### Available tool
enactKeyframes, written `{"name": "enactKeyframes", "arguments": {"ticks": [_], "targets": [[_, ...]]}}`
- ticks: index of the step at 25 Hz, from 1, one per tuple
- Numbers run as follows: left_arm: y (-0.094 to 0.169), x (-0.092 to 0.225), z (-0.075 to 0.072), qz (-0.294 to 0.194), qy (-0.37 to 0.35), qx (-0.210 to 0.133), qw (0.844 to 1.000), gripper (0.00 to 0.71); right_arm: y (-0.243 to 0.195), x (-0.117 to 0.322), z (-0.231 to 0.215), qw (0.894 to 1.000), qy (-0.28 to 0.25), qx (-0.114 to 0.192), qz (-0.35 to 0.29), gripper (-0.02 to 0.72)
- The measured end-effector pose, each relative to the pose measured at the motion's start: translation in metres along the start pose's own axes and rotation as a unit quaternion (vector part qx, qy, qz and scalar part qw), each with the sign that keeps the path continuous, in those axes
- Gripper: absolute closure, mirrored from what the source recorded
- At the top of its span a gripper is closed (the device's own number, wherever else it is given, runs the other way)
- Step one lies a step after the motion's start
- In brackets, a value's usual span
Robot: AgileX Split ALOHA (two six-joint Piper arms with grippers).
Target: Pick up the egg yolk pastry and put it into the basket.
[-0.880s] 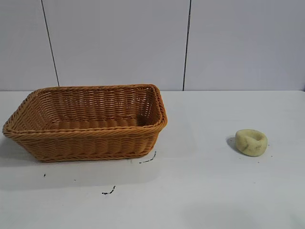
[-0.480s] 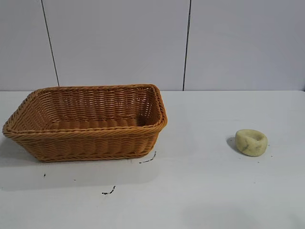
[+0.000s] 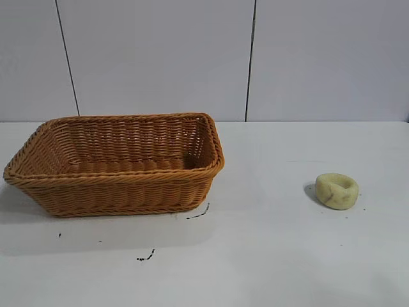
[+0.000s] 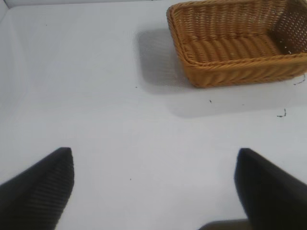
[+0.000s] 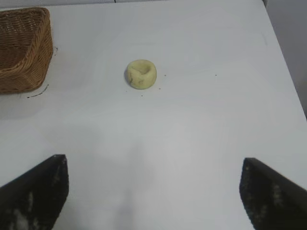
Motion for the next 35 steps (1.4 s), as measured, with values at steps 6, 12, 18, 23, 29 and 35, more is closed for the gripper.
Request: {"name": "enactKeyframes", "arguments": {"ticks": [6, 12, 18, 23, 29, 35], "targets": [[0.000, 0.000, 0.000, 0.000, 0.000, 0.000, 1.000, 0.017, -0.049, -0.045, 0.002, 0.993, 0.001, 0.005, 0.118, 0.008], [0.000, 0.000, 0.000, 0.000, 0.000, 0.000, 1.000, 0.017, -0.126, -0.073, 0.003, 0.977, 0.001, 0.009, 0.213, 0.008], [0.000, 0.000, 0.000, 0.000, 0.000, 0.000, 1.000, 0.017, -0.205, -0.077, 0.003, 0.956, 0.019, 0.007, 0.292, 0.008], [0.000, 0.000, 0.000, 0.000, 0.000, 0.000, 1.000, 0.017, -0.265, -0.069, 0.003, 0.942, 0.025, 0.003, 0.336, 0.008], [0.000, 0.000, 0.000, 0.000, 0.000, 0.000, 1.000, 0.017, -0.301, -0.054, 0.030, 0.935, 0.054, -0.020, 0.350, 0.008], [0.000, 0.000, 0.000, 0.000, 0.000, 0.000, 1.000, 0.017, -0.335, -0.030, 0.034, 0.931, 0.054, -0.015, 0.361, 0.008]]}}
Point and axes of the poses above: a point on each arm's last joint axis where the gripper is mounted, y pointing back along that axis away from the gripper, z along the wrist's bending axis when the last joint is at zero, x = y × z, the point moved 10 cm from there along -y, pointing out along that axis toward the gripper
